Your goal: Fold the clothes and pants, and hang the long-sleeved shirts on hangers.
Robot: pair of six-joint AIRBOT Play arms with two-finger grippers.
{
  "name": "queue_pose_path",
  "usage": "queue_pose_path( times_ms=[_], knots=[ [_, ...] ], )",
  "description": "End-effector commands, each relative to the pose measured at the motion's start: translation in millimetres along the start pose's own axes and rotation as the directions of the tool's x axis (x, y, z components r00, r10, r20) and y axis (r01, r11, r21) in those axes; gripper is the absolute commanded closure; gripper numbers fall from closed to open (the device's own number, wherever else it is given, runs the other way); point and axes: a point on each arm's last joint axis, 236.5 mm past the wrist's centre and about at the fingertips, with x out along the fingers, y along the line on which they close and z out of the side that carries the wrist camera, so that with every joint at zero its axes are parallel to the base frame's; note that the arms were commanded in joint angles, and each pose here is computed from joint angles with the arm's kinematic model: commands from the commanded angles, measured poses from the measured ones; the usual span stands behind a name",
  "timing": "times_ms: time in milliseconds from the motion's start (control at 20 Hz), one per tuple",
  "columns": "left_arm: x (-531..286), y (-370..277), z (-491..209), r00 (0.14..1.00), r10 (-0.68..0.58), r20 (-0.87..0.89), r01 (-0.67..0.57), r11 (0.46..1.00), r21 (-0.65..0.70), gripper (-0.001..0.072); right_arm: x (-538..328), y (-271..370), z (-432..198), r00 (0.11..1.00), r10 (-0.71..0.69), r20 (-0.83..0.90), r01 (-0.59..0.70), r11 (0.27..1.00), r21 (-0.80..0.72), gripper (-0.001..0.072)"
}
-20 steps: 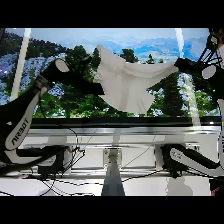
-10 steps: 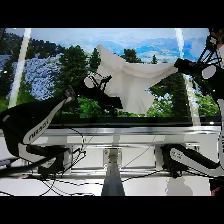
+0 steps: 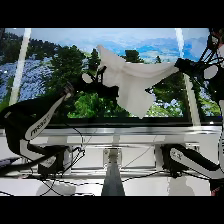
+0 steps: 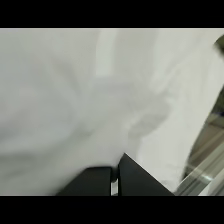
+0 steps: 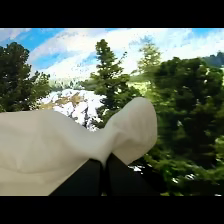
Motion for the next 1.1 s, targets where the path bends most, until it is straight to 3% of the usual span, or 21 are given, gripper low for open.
queue_pose_path(
  times_ms=[0, 200, 400, 500, 700, 900, 1050],
  knots=[
    [-49.7, -12.9, 40.4, 0.995, -0.050, 0.086, 0.040, 0.992, 0.116, 0.0691, -22.8, 4.0, 19.3, 0.998, -0.001, 0.065, 0.004, 0.999, -0.033, 0.0700],
    [-192.1, -33.3, 110.1, 0.920, -0.095, 0.381, 0.000, 0.971, 0.241, 0.0692, -85.4, 31.0, 65.3, 0.977, 0.053, 0.208, -0.040, 0.997, -0.068, 0.0701],
    [-350.7, -50.3, 127.1, 0.731, -0.092, 0.676, -0.146, 0.947, 0.287, 0.0691, -181.5, 80.8, 105.9, 0.924, 0.169, 0.343, -0.098, 0.972, -0.214, 0.0701],
    [-419.9, -68.2, 116.1, 0.601, -0.095, 0.794, -0.225, 0.932, 0.282, 0.0692, -236.5, 111.8, 119.4, 0.872, 0.262, 0.413, -0.170, 0.954, -0.246, 0.0701],
    [-536.6, -124.6, 73.6, 0.274, -0.154, 0.949, -0.372, 0.894, 0.252, 0.0691, -370.8, 168.9, 134.3, 0.678, 0.469, 0.565, -0.325, 0.882, -0.341, 0.0701],
    [-629.1, -182.9, 9.0, -0.072, -0.256, 0.964, -0.460, 0.866, 0.196, 0.0690, -482.5, 187.0, 124.8, 0.493, 0.575, 0.652, -0.384, 0.817, -0.430, 0.0701],
    [-666.2, -206.9, -35.4, -0.226, -0.296, 0.928, -0.536, 0.833, 0.135, 0.0691, -538.5, 189.7, 106.6, 0.390, 0.621, 0.680, -0.416, 0.778, -0.471, 0.0701]
  ],
)
